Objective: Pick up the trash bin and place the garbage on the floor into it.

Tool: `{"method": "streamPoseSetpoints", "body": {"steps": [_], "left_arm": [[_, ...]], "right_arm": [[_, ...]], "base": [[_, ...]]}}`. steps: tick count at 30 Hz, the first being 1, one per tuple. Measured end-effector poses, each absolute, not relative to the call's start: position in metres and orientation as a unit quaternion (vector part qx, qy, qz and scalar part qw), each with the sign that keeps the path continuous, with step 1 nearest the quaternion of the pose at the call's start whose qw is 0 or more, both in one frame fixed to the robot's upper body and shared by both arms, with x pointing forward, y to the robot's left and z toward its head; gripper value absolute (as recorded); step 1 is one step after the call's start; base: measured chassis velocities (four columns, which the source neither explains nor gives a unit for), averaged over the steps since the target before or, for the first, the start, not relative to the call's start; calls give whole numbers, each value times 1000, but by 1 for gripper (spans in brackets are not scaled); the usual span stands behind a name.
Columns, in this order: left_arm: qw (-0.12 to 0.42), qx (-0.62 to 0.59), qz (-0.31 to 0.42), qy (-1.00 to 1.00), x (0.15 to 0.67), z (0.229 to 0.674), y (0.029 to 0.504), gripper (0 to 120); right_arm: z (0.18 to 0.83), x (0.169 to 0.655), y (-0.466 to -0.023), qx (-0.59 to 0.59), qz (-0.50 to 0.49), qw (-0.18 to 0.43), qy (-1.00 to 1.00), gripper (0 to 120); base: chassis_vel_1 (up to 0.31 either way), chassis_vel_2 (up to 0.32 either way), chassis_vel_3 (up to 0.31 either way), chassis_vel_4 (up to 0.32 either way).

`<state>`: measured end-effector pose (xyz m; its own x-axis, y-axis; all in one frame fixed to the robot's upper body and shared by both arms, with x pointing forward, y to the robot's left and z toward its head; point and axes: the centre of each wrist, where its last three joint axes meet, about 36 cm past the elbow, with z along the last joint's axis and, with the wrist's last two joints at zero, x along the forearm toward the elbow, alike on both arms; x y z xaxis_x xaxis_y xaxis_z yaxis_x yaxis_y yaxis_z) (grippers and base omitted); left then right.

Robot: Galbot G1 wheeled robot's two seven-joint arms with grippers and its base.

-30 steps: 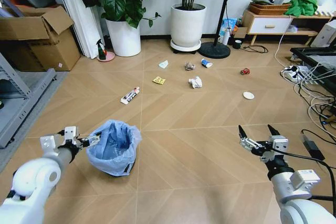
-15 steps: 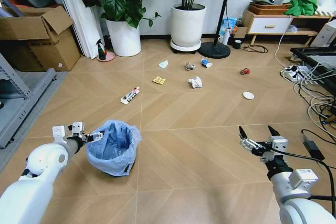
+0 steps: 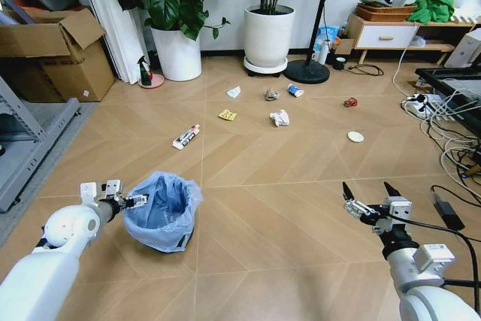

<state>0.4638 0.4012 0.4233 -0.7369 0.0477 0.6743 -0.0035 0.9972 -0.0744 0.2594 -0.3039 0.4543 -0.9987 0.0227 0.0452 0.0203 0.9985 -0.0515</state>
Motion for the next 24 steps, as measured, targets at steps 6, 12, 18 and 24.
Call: {"method": "streamPoseSetpoints", "body": {"steps": [6, 12, 18, 24], "left_arm": [[368, -11, 34, -929, 469, 417, 406, 96], [378, -9, 34, -925, 474, 409, 408, 70], [380, -9, 34, -924, 479, 407, 409, 50], [382, -12, 32, -924, 481, 405, 409, 29]], "right_arm": [[454, 259, -303, -11, 25, 21, -999, 100], [454, 258, -304, -13, 27, 20, -999, 100], [454, 258, -304, -15, 26, 20, -999, 100], [454, 258, -305, -17, 27, 19, -999, 100]], "base": [[0, 0, 0, 0], [0, 0, 0, 0], [0, 0, 0, 0], [0, 0, 0, 0]]}}
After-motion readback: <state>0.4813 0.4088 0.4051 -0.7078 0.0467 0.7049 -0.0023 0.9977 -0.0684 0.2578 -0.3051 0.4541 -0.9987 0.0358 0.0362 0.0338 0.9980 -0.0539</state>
